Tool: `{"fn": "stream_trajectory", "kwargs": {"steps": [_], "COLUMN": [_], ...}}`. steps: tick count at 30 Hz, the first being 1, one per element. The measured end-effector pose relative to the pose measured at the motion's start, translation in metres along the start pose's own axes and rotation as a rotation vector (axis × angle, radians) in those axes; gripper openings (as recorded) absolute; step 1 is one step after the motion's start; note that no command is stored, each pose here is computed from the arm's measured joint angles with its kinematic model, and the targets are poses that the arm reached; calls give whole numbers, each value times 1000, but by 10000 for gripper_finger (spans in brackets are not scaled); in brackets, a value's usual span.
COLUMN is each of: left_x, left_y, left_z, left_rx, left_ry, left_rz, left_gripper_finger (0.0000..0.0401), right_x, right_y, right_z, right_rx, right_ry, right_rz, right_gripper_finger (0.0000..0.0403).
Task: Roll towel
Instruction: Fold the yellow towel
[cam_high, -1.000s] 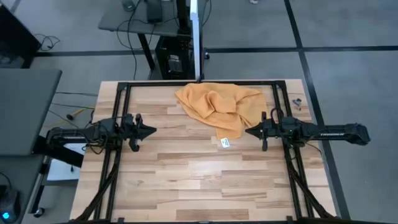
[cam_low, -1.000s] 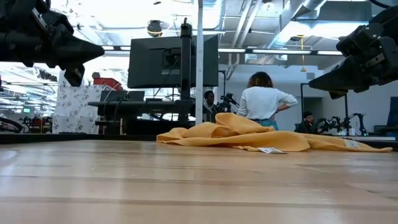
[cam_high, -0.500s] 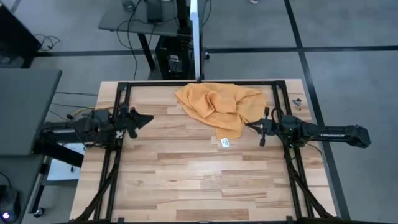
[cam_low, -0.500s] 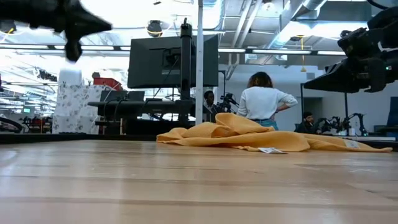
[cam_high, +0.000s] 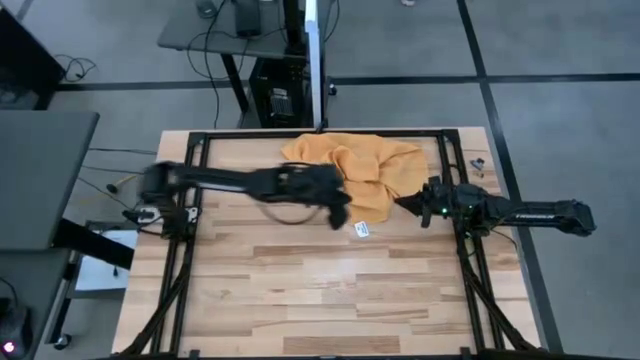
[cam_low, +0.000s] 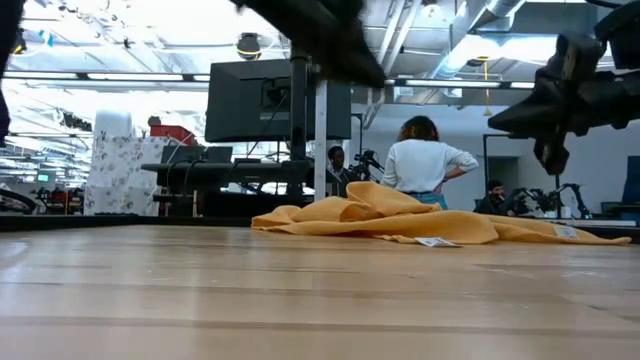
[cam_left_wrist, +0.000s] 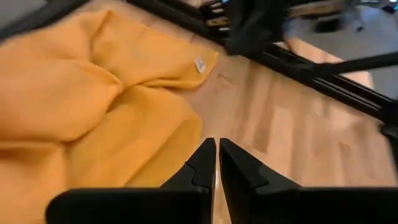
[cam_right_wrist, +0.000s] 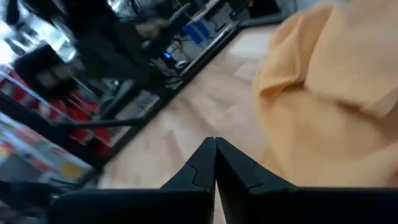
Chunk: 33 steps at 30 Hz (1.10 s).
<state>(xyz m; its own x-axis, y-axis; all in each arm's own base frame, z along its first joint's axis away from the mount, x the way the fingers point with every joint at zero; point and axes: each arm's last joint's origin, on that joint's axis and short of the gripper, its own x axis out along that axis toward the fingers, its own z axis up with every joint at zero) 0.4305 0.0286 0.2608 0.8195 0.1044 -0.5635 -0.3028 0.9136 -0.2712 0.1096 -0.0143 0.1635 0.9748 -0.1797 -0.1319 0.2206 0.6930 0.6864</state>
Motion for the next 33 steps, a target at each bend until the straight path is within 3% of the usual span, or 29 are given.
{"fn": "stream_trajectory", "kwargs": {"steps": [2,5,7,10,12,17,20,27,33], "left_x": [19,28,26,20,17,17,16,5,-13], "left_y": [1,-4,-6,-7,-6,-5,-8,-14,-20], "left_z": [0,6,11,14,14,3,-7,-30,-50], "left_rx": [-1,1,18,42,50,56,104,203,305], "left_ry": [37,30,14,18,39,142,219,429,648], "left_rz": [-31,-67,-75,-72,-64,-32,-17,39,70], "left_gripper_finger": [6,6,6,6,6,6,6,6,6], "right_x": [0,0,-2,-8,-10,5,13,36,37], "right_y": [1,2,-2,-10,-15,-32,-45,-43,-15], "right_z": [-1,-2,0,6,11,6,0,-18,-41], "right_rx": [2,-118,-188,-293,-278,-116,-88,14,23], "right_ry": [47,71,97,194,241,330,390,462,592], "right_rz": [49,55,-95,-436,-640,-813,-929,-866,-723], "right_gripper_finger": [0,0,0,0,0,0,0,0,0]}}
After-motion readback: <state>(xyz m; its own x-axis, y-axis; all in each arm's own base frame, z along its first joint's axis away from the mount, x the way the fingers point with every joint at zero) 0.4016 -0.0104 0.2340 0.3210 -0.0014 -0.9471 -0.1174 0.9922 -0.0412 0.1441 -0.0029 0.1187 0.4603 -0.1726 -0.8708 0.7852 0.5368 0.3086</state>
